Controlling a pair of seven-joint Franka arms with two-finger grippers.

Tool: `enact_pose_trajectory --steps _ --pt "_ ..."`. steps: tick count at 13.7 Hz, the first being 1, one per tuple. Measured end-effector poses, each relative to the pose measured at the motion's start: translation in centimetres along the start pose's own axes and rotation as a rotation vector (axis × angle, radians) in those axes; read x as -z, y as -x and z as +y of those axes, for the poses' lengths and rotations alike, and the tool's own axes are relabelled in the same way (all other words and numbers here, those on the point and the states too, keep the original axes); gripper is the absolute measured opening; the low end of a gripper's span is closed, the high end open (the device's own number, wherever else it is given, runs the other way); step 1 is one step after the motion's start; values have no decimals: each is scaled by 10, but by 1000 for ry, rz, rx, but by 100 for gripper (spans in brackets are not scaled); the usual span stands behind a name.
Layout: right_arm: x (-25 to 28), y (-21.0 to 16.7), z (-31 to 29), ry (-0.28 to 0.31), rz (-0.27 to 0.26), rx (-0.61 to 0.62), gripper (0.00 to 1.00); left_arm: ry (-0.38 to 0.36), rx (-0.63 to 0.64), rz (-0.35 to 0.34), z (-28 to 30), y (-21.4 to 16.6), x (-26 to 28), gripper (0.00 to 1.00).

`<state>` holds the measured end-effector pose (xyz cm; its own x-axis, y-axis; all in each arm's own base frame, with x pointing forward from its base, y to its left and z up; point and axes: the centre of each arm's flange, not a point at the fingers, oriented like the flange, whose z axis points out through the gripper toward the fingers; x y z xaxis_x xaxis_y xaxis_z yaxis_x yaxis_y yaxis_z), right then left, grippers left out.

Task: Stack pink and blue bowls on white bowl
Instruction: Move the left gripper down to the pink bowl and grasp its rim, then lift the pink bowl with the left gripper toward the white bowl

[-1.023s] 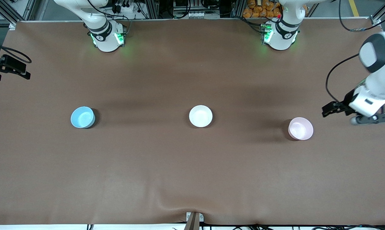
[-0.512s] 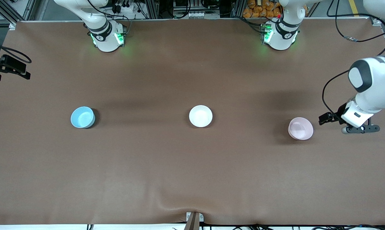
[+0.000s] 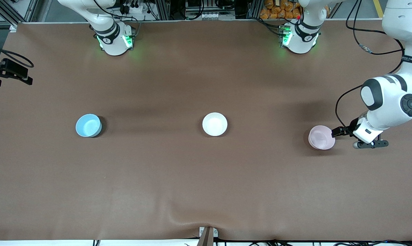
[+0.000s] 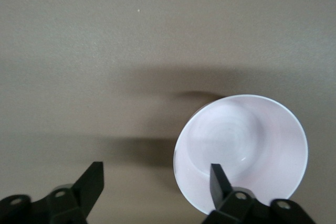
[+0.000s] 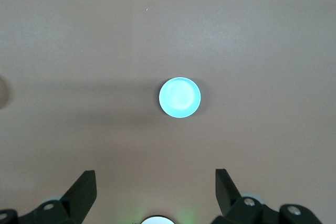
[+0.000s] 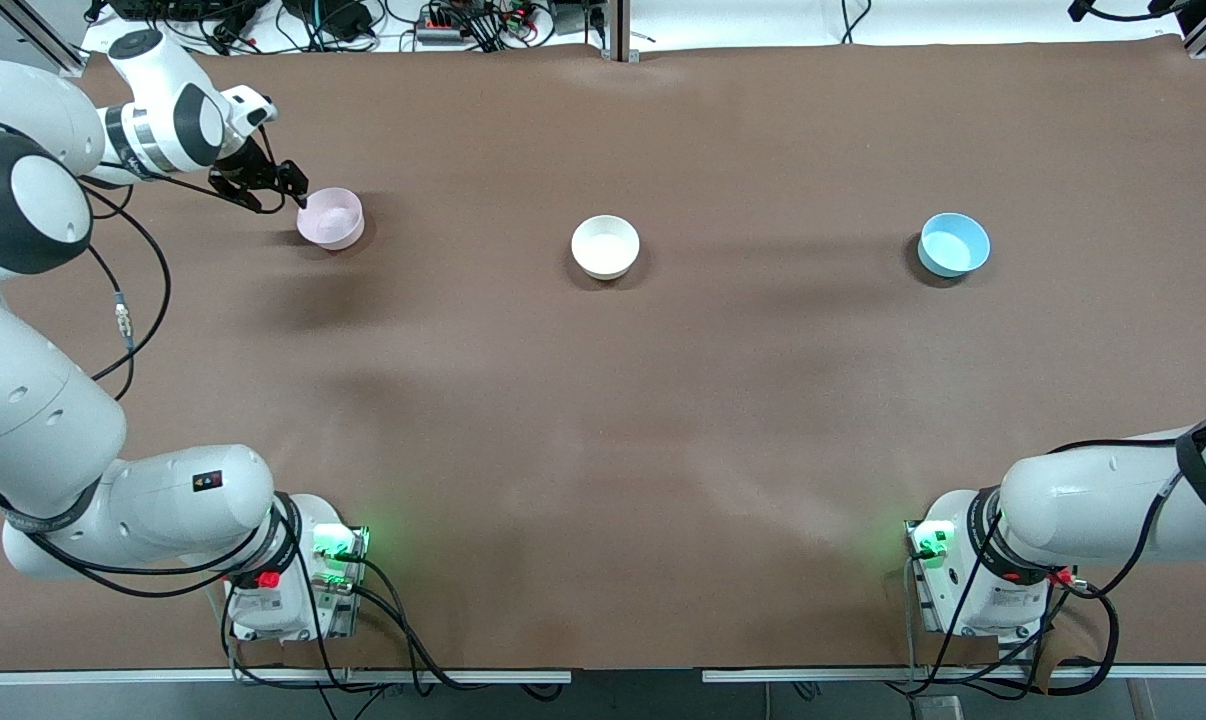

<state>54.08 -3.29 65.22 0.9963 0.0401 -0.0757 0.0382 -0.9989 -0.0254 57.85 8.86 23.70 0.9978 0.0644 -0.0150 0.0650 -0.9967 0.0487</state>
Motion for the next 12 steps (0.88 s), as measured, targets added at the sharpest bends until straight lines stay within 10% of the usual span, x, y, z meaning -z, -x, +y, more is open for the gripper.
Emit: enact_pose_trajectory --steps 12 --pt "0 0 0 -1 0 0 100 34 26 -19 4 1 -29 33"
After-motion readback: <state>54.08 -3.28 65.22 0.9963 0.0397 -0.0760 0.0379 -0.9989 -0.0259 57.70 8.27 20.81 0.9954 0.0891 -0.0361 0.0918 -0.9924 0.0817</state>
